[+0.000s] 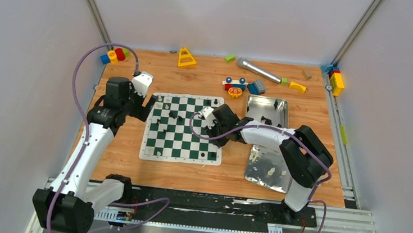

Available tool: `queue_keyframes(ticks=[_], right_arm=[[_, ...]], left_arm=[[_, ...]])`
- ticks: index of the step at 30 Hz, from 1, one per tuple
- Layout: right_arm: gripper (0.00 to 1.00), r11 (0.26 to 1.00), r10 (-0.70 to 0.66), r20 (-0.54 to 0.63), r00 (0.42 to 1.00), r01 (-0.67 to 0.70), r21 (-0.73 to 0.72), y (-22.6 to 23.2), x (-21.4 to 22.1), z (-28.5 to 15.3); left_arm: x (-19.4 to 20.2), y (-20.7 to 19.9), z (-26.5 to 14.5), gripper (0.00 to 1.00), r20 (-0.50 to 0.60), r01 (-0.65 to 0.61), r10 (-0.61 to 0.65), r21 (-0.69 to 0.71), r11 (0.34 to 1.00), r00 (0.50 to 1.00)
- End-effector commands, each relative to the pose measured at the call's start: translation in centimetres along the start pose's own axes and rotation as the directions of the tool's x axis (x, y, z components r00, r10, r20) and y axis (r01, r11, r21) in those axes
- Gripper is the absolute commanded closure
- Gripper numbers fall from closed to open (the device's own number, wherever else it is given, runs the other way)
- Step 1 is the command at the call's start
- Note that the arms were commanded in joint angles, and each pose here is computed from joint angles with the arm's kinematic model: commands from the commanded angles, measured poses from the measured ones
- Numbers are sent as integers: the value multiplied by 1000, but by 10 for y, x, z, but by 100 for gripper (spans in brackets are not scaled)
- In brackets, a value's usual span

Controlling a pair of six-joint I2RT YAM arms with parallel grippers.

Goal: Set up the chess pieces on the board
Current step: Move the chessboard to the center of the board.

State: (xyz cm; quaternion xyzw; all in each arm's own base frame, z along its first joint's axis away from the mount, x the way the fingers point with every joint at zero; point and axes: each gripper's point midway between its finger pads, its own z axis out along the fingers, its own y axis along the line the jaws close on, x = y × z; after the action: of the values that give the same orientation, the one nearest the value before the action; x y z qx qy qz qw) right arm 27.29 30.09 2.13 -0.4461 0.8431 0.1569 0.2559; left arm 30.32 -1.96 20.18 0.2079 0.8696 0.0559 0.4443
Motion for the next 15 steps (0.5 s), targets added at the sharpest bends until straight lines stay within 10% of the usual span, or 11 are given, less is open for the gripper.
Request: queue_keyframes(ticks=[1,15], right_arm=[[82,996,83,-122,989,-84,0,9,45,-19],[82,995,90,-146,985,-93,-17,16,66,-40]], left_arm=[[-1,-5,-5,0,29,-32,31,35,999,999],[13,-16,-1,0,32,-72,70,79,994,997]])
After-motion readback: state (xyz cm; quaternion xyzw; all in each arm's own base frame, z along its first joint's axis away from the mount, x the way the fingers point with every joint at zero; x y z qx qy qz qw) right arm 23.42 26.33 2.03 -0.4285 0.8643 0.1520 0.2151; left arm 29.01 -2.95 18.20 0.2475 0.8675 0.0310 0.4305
